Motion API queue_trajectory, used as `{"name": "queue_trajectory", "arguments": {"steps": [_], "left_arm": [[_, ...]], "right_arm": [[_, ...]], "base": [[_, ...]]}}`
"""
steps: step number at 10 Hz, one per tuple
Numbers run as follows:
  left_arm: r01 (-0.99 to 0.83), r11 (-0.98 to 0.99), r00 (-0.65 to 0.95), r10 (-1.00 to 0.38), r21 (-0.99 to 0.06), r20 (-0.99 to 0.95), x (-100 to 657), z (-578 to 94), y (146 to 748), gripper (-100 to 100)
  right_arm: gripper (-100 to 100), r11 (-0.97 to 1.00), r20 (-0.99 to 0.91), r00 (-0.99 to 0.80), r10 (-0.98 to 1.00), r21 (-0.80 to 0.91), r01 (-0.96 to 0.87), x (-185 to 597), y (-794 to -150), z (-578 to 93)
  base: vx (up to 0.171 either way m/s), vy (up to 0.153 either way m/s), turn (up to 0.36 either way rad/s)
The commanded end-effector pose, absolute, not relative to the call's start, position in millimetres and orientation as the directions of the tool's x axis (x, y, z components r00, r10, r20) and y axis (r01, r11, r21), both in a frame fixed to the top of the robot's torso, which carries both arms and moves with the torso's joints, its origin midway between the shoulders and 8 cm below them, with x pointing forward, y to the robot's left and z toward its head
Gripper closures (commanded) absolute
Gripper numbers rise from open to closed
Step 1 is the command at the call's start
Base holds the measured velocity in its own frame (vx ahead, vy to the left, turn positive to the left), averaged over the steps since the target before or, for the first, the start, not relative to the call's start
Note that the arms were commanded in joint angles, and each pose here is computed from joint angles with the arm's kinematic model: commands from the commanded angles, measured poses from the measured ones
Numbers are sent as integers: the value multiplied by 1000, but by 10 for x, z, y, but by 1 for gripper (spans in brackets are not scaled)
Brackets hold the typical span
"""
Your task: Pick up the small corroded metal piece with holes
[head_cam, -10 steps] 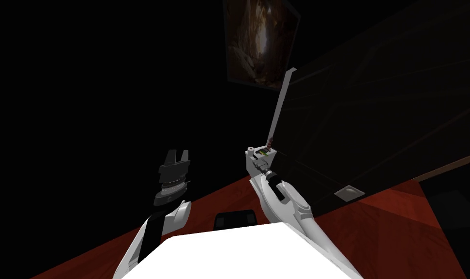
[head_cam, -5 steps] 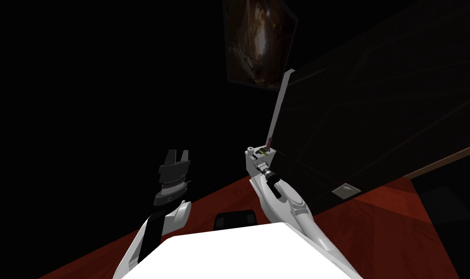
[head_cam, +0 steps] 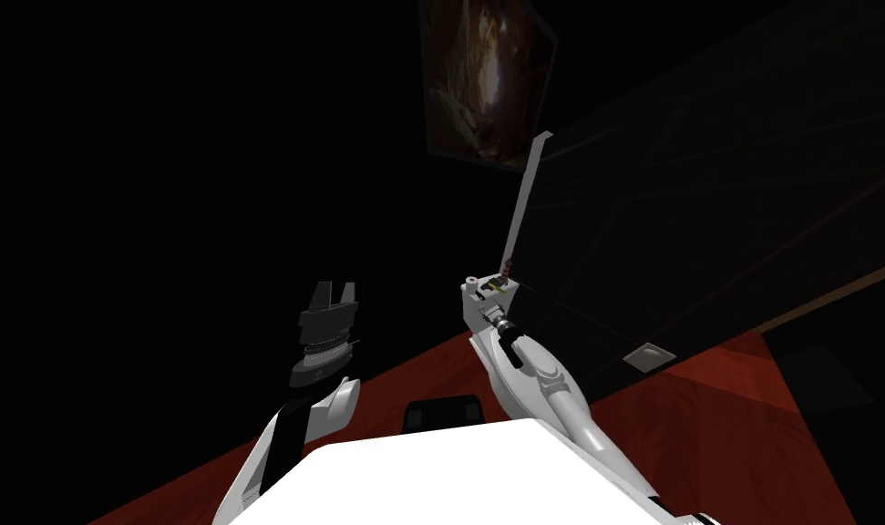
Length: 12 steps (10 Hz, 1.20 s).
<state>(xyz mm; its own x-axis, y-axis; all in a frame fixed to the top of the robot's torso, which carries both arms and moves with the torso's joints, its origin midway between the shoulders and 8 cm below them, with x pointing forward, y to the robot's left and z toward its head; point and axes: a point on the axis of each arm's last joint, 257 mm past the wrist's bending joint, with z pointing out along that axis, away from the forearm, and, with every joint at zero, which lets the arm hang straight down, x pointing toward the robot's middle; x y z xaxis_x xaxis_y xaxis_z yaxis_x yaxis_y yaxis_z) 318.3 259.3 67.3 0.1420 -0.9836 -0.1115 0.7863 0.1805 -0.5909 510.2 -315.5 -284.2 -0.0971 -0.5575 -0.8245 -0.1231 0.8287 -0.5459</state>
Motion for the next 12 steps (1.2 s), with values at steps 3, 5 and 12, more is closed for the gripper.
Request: {"name": "queue_trajectory", "arguments": {"steps": [3,5,12], "left_arm": [[786,180,142,-984,-591,-112,3183,673,2593,0],[786,180,142,-984,-591,-112,3183,673,2593,0],[786,180,142,-984,-591,-112,3183,673,2593,0]], "right_arm": [[-100,747,-736,-126,-665,-653,-125,5170,-3244,-2997],[-100,696,-682,-141,-718,-707,-127,5218,-3285,-3069],[-100,616,-595,-169,-786,-777,-128,5309,-3343,-3184]], "base": [[22,16,-22],[28,10,-20],[17,6,-11]]}}
